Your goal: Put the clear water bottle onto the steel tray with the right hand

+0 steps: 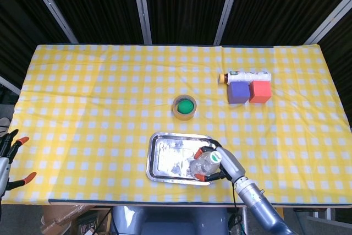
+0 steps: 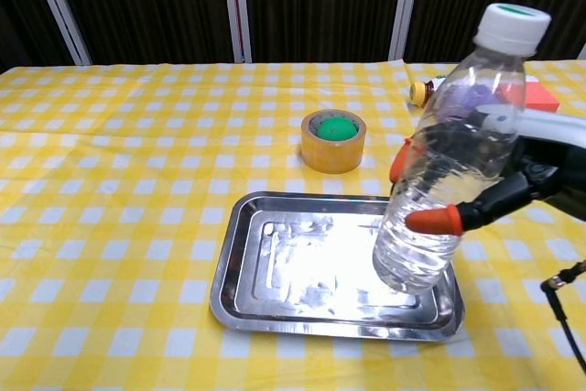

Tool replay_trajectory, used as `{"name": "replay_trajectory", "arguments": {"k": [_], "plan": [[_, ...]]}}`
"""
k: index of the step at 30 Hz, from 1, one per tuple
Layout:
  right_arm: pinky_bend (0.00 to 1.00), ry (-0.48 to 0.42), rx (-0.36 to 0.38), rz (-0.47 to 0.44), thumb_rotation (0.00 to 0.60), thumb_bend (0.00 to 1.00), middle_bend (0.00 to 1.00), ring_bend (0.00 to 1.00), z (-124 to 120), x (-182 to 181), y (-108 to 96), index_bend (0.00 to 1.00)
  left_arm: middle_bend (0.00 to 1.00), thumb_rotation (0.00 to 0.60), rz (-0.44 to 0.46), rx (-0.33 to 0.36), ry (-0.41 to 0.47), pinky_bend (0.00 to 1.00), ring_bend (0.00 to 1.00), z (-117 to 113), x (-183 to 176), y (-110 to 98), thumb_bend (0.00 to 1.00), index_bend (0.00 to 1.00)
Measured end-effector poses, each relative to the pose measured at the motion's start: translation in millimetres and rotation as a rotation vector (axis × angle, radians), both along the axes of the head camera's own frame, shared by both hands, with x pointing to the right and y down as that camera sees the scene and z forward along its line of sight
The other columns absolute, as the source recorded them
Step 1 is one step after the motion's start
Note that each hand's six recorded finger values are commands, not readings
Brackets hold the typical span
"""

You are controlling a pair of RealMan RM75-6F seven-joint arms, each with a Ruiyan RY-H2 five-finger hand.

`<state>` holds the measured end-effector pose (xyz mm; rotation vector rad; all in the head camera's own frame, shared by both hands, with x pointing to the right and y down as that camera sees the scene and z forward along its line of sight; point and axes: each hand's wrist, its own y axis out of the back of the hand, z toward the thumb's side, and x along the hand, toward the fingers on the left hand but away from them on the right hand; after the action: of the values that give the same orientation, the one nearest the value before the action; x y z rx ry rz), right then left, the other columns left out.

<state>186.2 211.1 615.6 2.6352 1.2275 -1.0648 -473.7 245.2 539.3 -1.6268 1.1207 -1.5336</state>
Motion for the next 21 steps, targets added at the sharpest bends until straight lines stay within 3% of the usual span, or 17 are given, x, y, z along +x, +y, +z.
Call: {"name": "replay_trajectory", "arguments": {"k": [9, 14, 21], "plan": [[0.0, 0.033, 0.051, 0.06, 0.6, 1.0, 0.73, 0.42, 25.2, -34.8, -1.5, 0.88, 0.01, 0.6, 0.0, -0.007, 0.011, 0.0, 0.0, 0.9, -1.3, -0.7, 0.16, 0.17], [0.0, 0.11, 0.08, 0.063, 0.6, 1.0, 0.73, 0.42, 39.5, -31.3, -3.9, 0.88, 0.01, 0.6, -0.006, -0.007, 0.012, 0.0, 0.0, 0.6, -4.2, -1.5, 0.16, 0.17], [0.0, 0.112, 0.07, 0.088, 0.6, 1.0, 0.73, 0.42, 45.9, -24.5, 1.9, 0.87, 0.01, 0.6, 0.003, -0.01, 0.009, 0.0, 0.0, 1.4, -1.3, -0.3, 0.16, 0.17]]}}
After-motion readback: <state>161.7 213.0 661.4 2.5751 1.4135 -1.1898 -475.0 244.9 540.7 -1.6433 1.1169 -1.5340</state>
